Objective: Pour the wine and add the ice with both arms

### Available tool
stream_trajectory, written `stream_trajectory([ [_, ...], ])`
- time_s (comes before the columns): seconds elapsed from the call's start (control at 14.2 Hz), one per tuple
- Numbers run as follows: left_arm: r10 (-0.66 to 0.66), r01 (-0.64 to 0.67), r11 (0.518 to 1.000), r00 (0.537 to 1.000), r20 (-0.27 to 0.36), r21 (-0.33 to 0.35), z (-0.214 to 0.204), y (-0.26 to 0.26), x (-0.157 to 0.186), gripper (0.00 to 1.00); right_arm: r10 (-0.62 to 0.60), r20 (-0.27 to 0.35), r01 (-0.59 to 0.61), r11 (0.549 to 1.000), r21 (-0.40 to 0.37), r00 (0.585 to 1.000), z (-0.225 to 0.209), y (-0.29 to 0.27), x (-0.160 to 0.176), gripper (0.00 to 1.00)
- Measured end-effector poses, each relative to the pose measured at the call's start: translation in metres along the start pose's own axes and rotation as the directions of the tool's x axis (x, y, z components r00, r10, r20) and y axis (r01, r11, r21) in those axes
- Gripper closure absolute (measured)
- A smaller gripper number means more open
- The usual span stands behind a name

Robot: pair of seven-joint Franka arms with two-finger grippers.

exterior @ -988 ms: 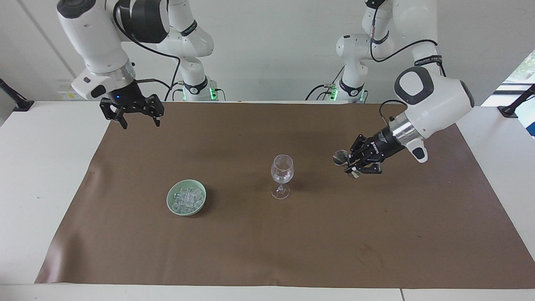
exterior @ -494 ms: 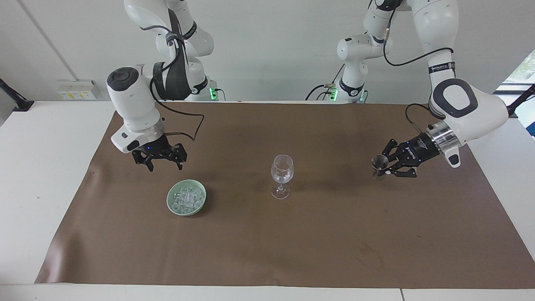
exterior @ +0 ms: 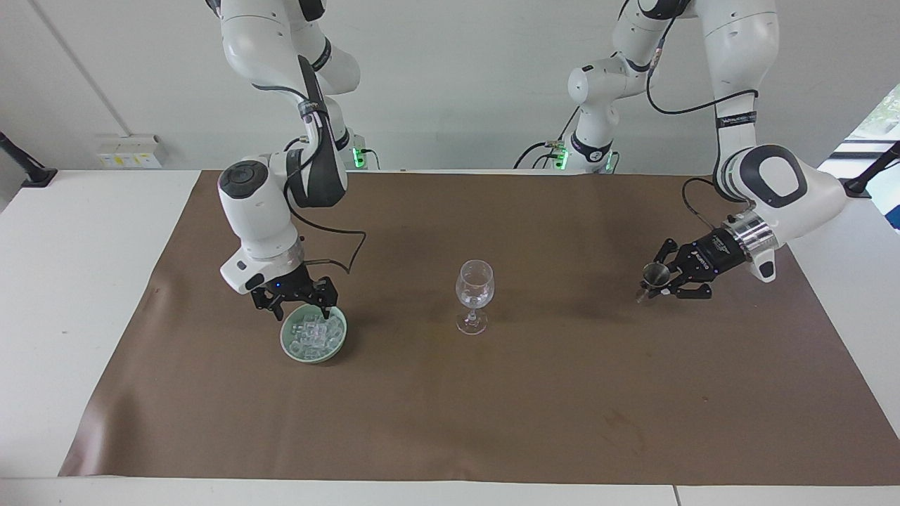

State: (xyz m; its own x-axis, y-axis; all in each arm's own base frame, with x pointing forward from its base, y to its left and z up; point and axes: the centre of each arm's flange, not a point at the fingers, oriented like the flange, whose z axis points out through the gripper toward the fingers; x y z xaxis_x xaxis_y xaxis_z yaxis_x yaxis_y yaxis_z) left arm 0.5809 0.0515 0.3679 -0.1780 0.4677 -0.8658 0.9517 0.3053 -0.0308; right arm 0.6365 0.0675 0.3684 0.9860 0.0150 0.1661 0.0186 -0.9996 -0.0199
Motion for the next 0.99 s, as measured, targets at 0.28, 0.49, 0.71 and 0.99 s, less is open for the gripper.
stream_trajectory([
  [0.28,-0.061,0.068,0.995,0.994,0.093,-0.074,-0.012,-0.008,0.051,0.78,0.003,0.005,-0.003,1.000,0.000,1.000,0.009,0.000,0.000,0.24],
  [0.49,-0.053,0.075,0.988,0.986,0.155,-0.136,-0.012,-0.019,0.091,0.78,0.003,0.008,-0.003,1.000,-0.001,1.000,0.011,0.000,0.000,0.37],
  [0.71,-0.052,0.077,0.984,0.987,0.153,-0.163,-0.015,-0.020,0.099,0.78,0.004,0.014,-0.004,1.000,0.000,1.000,0.020,0.001,-0.001,0.37],
  [0.99,-0.089,0.126,0.965,0.982,0.164,-0.230,-0.016,-0.019,0.106,0.78,0.004,0.011,-0.004,1.000,0.001,1.000,0.029,0.001,0.000,0.49],
])
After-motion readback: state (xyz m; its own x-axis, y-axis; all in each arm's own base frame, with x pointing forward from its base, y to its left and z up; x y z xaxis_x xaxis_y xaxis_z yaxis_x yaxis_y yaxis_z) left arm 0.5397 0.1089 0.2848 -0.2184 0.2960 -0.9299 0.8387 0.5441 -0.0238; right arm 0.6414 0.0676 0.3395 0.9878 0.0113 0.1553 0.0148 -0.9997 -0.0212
